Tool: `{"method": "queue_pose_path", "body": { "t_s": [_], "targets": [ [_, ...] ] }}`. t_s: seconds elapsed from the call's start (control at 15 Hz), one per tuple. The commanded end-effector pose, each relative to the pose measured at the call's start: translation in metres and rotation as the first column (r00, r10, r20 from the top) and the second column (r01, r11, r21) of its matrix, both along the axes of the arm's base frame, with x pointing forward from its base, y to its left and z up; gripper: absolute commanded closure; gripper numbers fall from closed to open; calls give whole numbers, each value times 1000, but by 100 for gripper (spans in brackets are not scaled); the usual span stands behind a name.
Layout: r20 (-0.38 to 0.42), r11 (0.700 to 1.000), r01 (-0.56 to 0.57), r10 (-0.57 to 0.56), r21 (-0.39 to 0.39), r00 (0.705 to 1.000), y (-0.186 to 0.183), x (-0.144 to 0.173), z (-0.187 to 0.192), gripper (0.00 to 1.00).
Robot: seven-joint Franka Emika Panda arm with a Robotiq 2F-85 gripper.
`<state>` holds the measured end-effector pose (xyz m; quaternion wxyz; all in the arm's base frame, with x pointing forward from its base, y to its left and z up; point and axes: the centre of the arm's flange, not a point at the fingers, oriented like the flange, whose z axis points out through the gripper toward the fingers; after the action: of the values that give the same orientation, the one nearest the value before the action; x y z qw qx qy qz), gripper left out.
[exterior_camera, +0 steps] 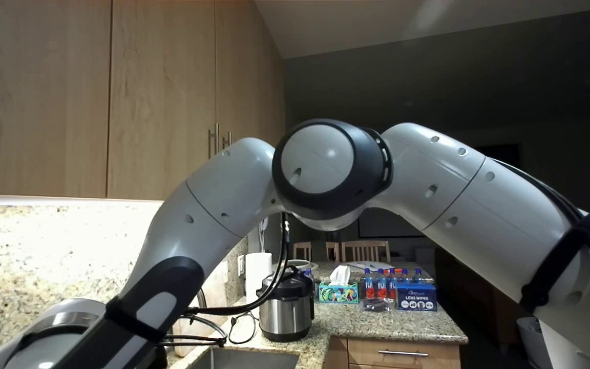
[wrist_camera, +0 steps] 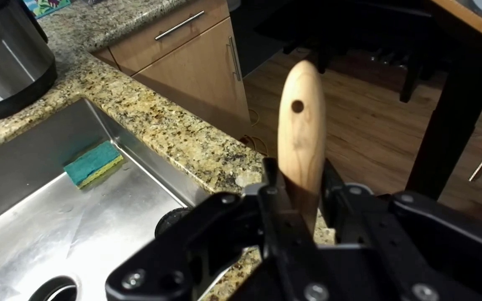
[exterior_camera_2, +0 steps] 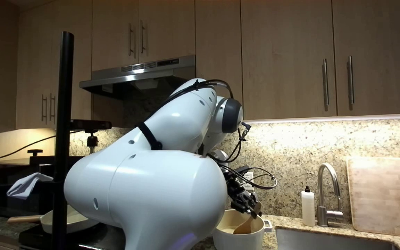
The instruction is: Pick up the cooking stick and stir in the pot
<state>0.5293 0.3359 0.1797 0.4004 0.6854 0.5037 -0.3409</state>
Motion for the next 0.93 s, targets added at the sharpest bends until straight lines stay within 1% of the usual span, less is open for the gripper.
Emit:
{"method": "queue_pose_path", "body": {
  "t_s": [0.0, 0.27, 0.33, 0.4, 0.53, 0.73, 0.87],
  "targets": [
    [-38, 998, -56, 55, -13, 998, 8, -20, 16, 91],
    [-35, 999, -49, 49, 2, 998, 13, -25, 19, 91],
    [-35, 999, -45, 46, 7, 998, 13, -25, 19, 63],
    [-36, 999, -41, 41, 11, 999, 12, -24, 18, 50],
    [-38, 999, -39, 39, 13, 998, 11, -24, 17, 39],
    [-36, 999, -38, 38, 15, 999, 10, -23, 18, 19],
    [-25, 999, -45, 46, 25, 999, 10, -24, 21, 8]
  ]
}}
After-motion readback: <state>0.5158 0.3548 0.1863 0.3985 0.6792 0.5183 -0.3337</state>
